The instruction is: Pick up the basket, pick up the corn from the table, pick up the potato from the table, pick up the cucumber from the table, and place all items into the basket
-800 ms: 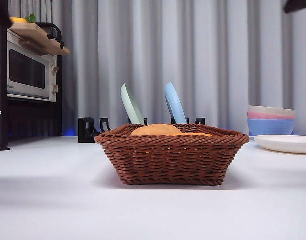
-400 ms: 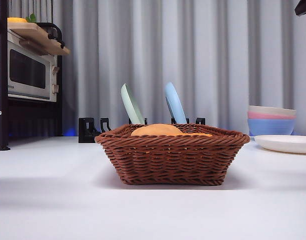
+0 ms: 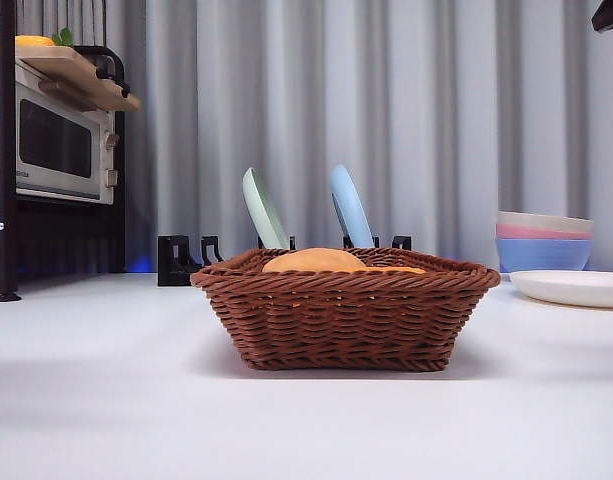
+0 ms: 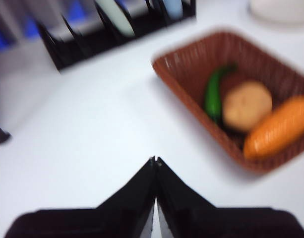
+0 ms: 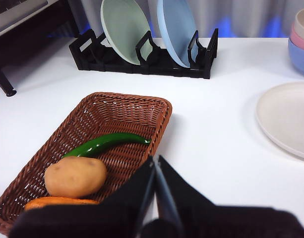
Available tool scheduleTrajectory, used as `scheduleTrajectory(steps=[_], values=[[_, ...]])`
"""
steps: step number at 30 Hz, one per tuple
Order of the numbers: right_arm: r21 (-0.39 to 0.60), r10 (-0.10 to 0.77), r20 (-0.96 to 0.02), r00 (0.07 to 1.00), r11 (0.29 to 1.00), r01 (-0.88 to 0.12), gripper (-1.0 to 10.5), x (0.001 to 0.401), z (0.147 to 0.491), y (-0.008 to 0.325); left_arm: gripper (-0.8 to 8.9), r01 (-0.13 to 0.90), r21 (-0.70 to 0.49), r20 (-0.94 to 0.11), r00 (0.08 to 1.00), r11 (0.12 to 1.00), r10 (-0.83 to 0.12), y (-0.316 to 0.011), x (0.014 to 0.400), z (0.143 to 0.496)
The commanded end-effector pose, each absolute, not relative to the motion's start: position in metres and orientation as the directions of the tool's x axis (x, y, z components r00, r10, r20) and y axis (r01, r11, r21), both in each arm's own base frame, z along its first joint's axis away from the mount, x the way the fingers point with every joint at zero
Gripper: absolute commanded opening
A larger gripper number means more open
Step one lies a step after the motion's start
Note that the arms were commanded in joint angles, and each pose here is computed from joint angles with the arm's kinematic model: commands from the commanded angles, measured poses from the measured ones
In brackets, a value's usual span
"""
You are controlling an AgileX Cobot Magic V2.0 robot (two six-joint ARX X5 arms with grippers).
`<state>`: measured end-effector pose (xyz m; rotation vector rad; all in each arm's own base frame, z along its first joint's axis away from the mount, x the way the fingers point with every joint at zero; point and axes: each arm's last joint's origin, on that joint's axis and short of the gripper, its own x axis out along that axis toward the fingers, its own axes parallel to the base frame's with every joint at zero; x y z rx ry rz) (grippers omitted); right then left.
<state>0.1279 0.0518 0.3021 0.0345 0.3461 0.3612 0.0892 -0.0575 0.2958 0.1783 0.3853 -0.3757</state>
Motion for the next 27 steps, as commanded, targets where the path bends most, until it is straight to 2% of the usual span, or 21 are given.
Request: scheduleTrajectory(steps=[1,3,6,10,15,19,27], values=[[0.103,0.350,-0.324,0.879,0.937,-0.335,0.0,0.128,0.301,0.052,-0.01,0.370,0.073,-0.295,0.895,0.926,-0.334,-0.047,0.081,0.304],[0.103,0.350,-0.324,0.879,0.937,-0.335,0.0,0.128,0.301,0.052,-0.01,0.342,0.046,-0.197,0.924,0.939,-0.327,-0.039,0.075,0.307],[0.103,0.350,-0.324,0.879,0.937,-0.335,0.0,0.128,0.301,0.052,-0.01,0.249,0.044,-0.068,0.967,0.968,-0.246,-0.028,0.073,0.300],[0.103,0.350,-0.324,0.879,0.937,-0.335,0.0,0.128,0.301,0.052,-0.01,0.178,0.038,0.003,0.984,0.983,-0.179,-0.021,0.079,0.270],[0.103,0.350,-0.324,0.879,0.937,-0.335,0.0,0.128,0.301,0.052,-0.01,0.183,0.031,-0.020,0.983,0.983,-0.183,-0.016,0.091,0.216],[0.103,0.350,-0.324,0.879,0.937,-0.335,0.0,0.128,0.301,0.052,-0.01,0.135,-0.008,-0.064,0.989,0.991,-0.135,-0.011,0.095,0.182],[0.103,0.351,-0.324,0.879,0.936,-0.335,0.0,0.128,0.301,0.052,-0.01,0.071,-0.057,-0.131,0.988,0.996,-0.078,-0.006,0.097,0.152]])
